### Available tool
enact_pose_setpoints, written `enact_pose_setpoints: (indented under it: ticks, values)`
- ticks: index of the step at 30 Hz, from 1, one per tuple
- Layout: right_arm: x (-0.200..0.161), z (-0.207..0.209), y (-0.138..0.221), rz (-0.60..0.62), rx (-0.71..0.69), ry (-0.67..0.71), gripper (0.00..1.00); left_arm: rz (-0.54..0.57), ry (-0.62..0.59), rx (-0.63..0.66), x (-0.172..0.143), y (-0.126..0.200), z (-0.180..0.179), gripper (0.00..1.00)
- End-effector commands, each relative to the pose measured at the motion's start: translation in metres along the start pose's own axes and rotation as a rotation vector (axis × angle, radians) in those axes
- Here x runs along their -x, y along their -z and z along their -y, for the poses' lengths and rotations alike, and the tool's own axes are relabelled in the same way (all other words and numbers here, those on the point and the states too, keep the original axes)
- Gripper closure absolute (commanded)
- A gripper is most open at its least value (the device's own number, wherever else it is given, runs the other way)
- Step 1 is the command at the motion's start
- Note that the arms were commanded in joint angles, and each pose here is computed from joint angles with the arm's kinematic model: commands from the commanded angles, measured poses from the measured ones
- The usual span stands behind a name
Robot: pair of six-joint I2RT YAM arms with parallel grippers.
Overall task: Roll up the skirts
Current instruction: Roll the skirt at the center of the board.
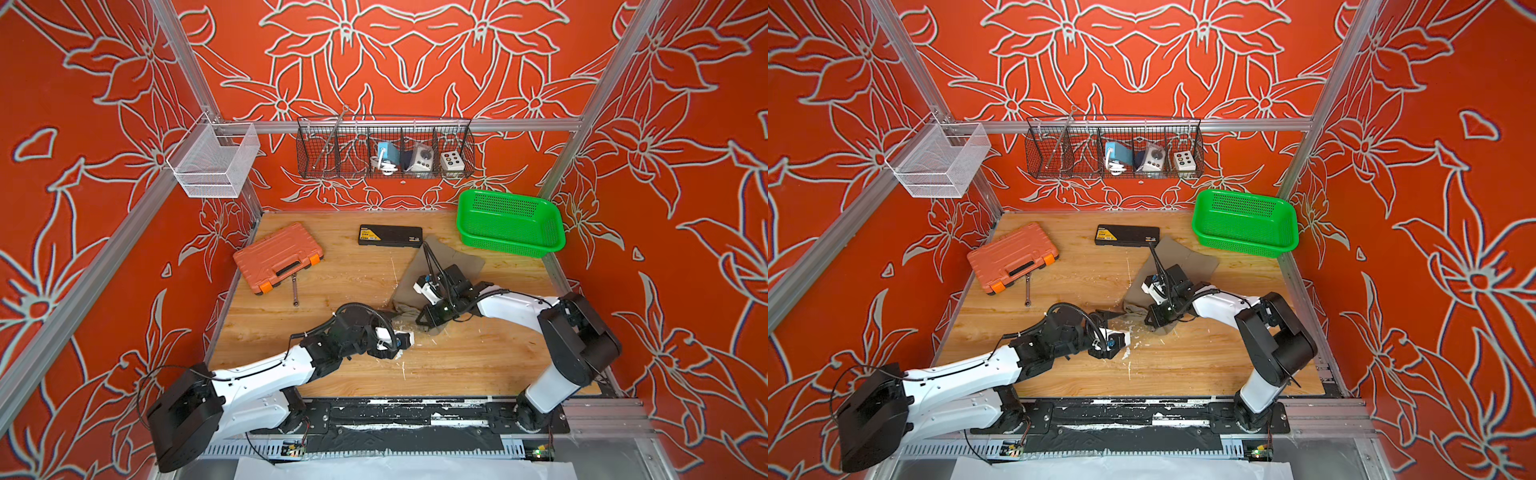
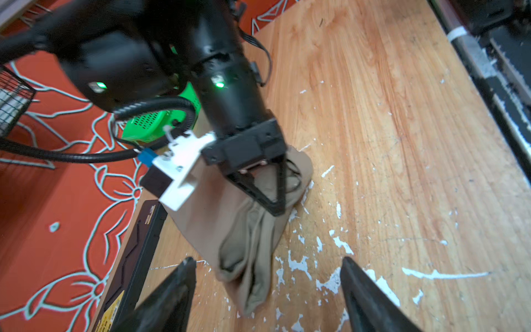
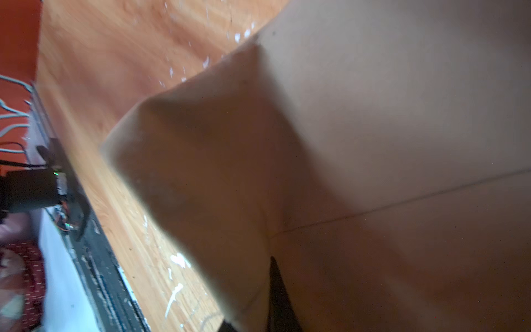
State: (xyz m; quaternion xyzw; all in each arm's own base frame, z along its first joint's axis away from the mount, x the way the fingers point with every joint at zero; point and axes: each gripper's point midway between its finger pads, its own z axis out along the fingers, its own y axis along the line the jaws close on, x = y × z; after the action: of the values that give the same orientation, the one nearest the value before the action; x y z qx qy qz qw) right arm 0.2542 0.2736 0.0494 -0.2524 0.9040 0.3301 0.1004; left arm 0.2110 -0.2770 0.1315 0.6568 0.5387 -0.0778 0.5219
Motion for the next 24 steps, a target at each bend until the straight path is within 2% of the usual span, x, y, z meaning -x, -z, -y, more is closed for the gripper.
enact_pose_setpoints:
  ticks: [1,11,16,24]
  values:
    - [0.003,0.008,-0.005,-0.037,0.079,-0.092,0.95,-0.001,-0.073,0.062,-0.001,-0.009,-0.01,0.24]
    - [0.039,0.012,0.027,0.077,0.147,-0.157,0.96,-0.032,-0.165,0.059,-0.015,-0.044,-0.009,0.24]
    - [0.041,0.026,0.019,0.057,0.191,-0.225,0.96,-0.065,-0.228,0.053,-0.027,-0.073,-0.011,0.24]
    - [0.039,0.035,0.016,0.074,0.253,-0.263,0.97,-0.091,-0.219,0.097,-0.049,-0.102,-0.044,0.26]
